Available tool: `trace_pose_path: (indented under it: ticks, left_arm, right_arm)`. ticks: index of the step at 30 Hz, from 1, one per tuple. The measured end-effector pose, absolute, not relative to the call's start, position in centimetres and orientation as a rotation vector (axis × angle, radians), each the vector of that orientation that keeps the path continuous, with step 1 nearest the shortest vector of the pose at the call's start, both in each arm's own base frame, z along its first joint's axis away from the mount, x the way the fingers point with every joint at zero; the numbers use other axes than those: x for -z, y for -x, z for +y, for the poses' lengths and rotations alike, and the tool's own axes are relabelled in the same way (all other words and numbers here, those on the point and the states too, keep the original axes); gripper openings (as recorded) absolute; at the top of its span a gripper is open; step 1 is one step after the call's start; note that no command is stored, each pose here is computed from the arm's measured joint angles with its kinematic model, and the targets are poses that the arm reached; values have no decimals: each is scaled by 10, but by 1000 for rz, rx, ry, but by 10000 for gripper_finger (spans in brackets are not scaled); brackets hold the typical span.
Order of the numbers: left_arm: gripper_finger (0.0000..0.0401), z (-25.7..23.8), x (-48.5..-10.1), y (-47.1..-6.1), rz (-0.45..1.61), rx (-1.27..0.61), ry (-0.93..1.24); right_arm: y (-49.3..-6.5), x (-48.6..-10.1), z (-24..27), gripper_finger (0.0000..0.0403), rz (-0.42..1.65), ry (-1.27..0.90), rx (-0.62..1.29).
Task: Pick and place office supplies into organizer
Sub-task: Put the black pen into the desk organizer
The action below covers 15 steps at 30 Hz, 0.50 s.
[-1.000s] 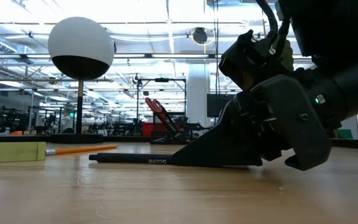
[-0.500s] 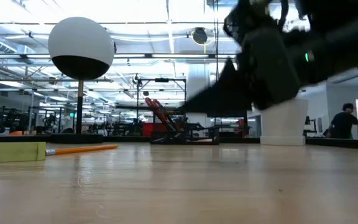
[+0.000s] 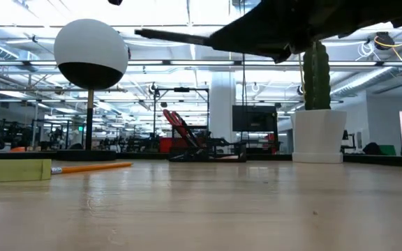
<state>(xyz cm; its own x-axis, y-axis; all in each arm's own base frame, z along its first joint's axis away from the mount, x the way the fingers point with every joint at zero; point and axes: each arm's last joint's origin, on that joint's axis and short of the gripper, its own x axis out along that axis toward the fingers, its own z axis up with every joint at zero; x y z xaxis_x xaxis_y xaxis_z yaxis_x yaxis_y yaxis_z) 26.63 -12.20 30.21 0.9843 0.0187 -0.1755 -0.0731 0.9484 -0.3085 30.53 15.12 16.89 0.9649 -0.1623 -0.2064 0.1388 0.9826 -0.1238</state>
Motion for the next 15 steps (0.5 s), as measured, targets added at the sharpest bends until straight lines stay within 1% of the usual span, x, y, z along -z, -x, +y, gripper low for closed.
trace_pose_path:
  ticks: [2,7,9,12,15]
  left_arm:
    - [140,-121,-302,-267,171,-51,318]
    - [217,-118,-302,-268,172,-45,333]
    - [243,-116,-302,-269,173,-55,332]
    - [268,-113,-301,-270,183,-68,333]
    - [280,-111,-299,-270,203,-78,331]
  right_arm:
    - [-301,-170,148,26,221,114,173]
    - [-290,-173,144,26,214,93,175]
    - [-287,-175,143,26,207,86,174]
    - [-282,-181,142,26,191,77,168]
    - [-280,-188,142,26,152,76,177]
